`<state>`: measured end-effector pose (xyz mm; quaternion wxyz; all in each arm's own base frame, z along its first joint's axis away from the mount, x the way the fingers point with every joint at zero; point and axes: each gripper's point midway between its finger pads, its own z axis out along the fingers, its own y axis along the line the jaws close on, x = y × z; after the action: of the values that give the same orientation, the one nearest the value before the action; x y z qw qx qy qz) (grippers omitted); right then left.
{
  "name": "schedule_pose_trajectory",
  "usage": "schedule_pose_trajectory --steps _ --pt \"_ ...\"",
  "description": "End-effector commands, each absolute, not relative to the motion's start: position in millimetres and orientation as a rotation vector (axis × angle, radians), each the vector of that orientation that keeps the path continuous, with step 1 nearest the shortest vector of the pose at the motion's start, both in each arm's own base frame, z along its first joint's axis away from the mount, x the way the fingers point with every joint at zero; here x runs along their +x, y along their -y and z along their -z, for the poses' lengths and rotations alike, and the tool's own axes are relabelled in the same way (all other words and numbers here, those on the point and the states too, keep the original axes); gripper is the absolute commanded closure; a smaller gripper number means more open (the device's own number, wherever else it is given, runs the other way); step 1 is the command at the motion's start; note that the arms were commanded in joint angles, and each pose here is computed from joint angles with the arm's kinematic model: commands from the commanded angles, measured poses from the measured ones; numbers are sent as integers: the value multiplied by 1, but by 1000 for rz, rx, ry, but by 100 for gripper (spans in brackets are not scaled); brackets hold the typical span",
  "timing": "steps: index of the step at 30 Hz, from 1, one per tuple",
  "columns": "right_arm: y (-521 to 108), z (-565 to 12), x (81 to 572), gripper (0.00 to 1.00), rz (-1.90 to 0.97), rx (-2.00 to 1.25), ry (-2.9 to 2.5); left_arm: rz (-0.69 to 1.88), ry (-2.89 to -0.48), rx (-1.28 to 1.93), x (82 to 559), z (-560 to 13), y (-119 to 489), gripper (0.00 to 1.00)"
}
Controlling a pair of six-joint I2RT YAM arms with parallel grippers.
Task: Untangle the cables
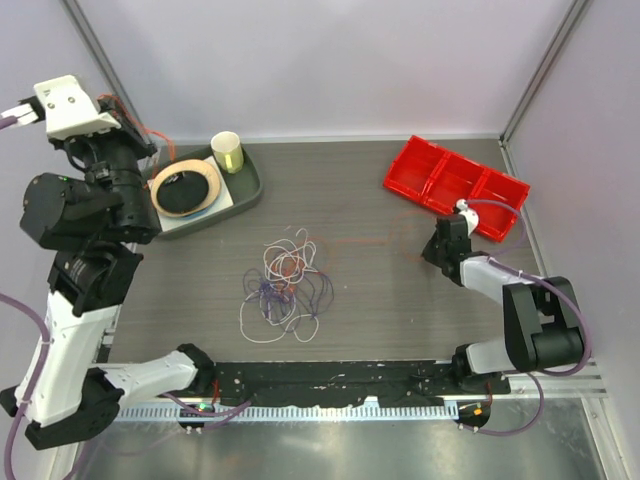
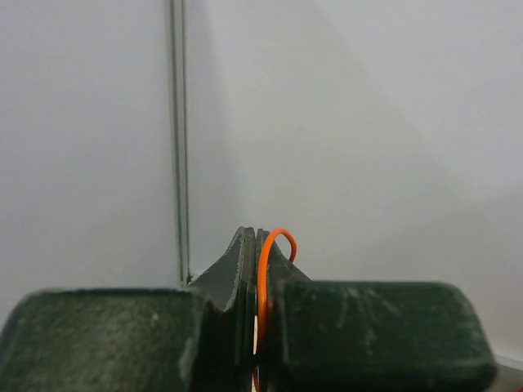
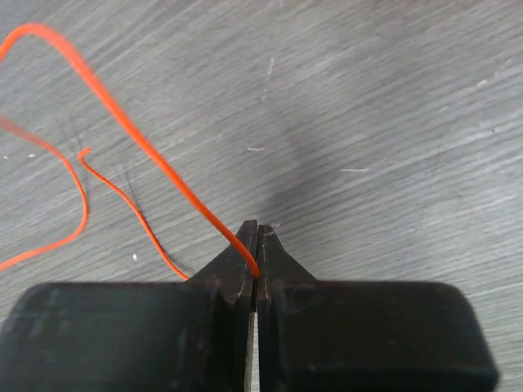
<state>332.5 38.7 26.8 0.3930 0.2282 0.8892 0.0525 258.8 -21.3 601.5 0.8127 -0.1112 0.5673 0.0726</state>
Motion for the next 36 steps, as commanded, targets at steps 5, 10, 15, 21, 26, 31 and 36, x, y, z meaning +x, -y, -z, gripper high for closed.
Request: schedule_pose_trajectory --steps 5,10,15,21,26,31,36 --pt "-113 -130 367 99 -548 190 -2098 -67 -1278 -111 274 -582 54 100" --pt "-137 -127 346 70 -456 32 -2144 49 -1356 -6 294 -563 94 100" --pt "-106 -159 333 40 -257 63 -2054 256 -1421 137 304 -542 149 100" --pt "-128 -243 305 28 -437 -176 -1773 455 -1508 245 313 -500 202 100" --pt "-180 -317 261 20 -778 -428 -1464 550 -1576 313 324 -463 236 100" --pt "-212 -374 242 18 -981 -528 -1304 611 -1612 329 324 -440 254 100" --pt "-249 -382 252 18 -1054 -552 -1288 621 -1598 269 320 -437 263 100"
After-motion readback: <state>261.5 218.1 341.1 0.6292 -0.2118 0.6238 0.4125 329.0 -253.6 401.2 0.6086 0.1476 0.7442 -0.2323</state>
